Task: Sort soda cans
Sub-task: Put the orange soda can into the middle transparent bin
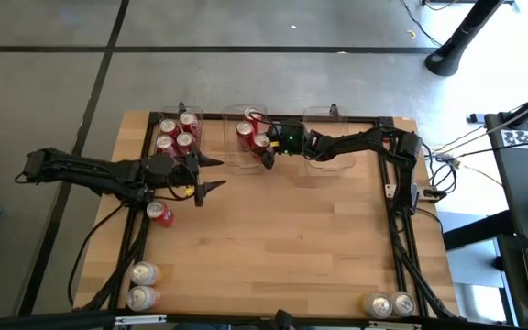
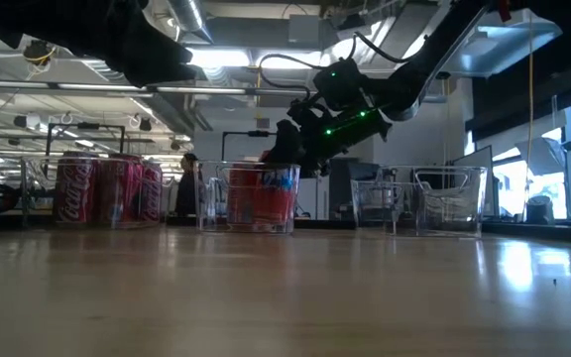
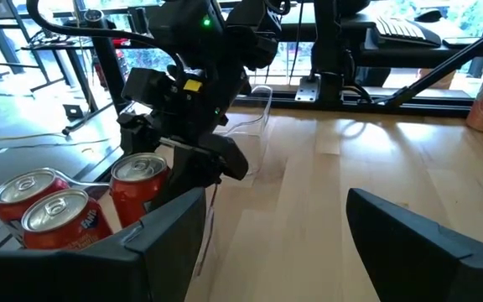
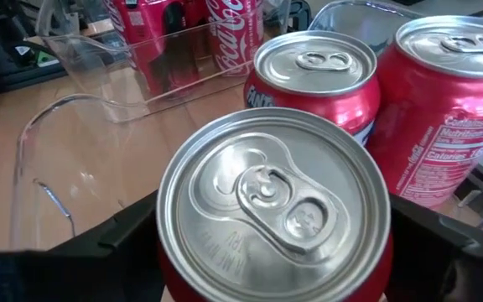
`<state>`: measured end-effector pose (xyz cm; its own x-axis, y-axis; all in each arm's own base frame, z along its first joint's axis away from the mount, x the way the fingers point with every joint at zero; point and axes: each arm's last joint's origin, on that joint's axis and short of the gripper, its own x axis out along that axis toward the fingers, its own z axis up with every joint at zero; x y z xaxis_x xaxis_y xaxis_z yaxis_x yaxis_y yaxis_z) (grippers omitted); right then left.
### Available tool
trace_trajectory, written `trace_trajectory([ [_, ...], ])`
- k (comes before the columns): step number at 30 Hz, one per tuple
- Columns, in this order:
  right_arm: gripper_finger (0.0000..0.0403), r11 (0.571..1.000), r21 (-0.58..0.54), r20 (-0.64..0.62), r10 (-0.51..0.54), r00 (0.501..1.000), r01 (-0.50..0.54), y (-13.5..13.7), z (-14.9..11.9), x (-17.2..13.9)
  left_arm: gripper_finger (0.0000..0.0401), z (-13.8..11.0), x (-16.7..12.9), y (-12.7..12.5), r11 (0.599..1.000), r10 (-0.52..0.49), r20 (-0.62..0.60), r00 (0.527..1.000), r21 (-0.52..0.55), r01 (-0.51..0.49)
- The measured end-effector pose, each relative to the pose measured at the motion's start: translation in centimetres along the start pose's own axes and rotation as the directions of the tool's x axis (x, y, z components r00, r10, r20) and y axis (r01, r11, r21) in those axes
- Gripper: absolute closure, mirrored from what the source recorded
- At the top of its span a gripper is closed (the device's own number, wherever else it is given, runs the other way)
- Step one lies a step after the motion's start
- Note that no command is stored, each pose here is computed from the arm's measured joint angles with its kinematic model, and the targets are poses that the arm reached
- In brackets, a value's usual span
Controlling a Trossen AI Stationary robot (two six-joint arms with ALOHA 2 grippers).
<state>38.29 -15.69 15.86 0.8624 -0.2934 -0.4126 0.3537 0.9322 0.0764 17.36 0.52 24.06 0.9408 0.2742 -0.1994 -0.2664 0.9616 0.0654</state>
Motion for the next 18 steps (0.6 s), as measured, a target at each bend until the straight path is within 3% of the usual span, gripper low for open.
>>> trace_trajectory([
  [18, 0.0081, 0.997, 0.008, -0.006, -0.082, 0.997, 0.082, -0.3, -1.5, 1.1, 0.0123, 0.1, 0.0, 0.0, 1.000, 0.000, 0.012, 1.000, -0.001, 0.000],
])
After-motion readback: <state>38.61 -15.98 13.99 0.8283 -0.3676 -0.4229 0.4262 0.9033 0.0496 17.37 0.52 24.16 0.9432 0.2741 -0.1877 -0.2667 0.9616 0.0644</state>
